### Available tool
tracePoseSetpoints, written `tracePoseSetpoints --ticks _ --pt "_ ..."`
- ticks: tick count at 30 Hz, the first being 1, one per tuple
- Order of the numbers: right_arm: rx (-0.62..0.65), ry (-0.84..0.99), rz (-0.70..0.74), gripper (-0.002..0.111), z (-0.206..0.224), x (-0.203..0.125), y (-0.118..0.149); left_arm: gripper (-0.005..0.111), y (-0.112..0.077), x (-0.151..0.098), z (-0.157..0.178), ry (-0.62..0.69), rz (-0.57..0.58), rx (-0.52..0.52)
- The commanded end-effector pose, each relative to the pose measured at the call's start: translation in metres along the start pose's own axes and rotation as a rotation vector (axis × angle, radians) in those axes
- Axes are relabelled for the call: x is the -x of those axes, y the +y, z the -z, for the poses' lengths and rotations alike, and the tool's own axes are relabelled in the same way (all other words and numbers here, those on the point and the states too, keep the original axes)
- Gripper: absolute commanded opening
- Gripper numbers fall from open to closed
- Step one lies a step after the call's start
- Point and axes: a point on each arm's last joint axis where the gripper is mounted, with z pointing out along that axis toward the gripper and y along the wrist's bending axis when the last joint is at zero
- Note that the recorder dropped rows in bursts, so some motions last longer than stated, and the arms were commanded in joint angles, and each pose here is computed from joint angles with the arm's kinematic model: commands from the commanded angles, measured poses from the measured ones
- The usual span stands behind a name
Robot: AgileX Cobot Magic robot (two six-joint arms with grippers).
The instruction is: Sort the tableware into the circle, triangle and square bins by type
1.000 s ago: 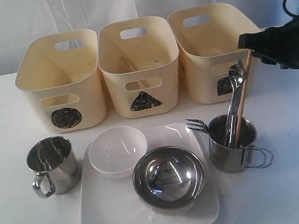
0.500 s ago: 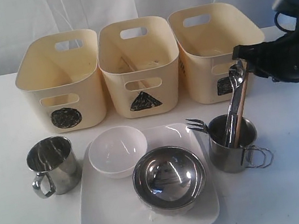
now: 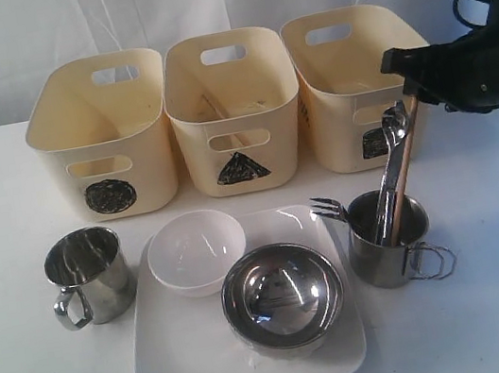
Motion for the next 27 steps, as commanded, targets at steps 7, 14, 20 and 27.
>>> tracePoseSetpoints --ticks 7,14,20,27 --pt "-0.029 0.029 -0.018 0.035 -0.013 -0.006 -0.006 0.0 0.0 -0.001 0.0 -0.004 0.008 0.001" --pt "-0.032 0.024 -0.017 0.012 -0.013 -0.006 -0.007 0.0 0.0 -0.001 0.0 -0.004 0.008 0.001" --pt "-0.021 0.04 -0.018 0.0 -0.013 -0.007 -0.005 0.0 0.0 -0.001 0.0 -0.004 0.008 0.001" --pt "0.023 0.045 -0.011 0.0 -0.003 -0.004 0.001 0.0 0.0 -0.001 0.0 -0.004 0.008 0.001"
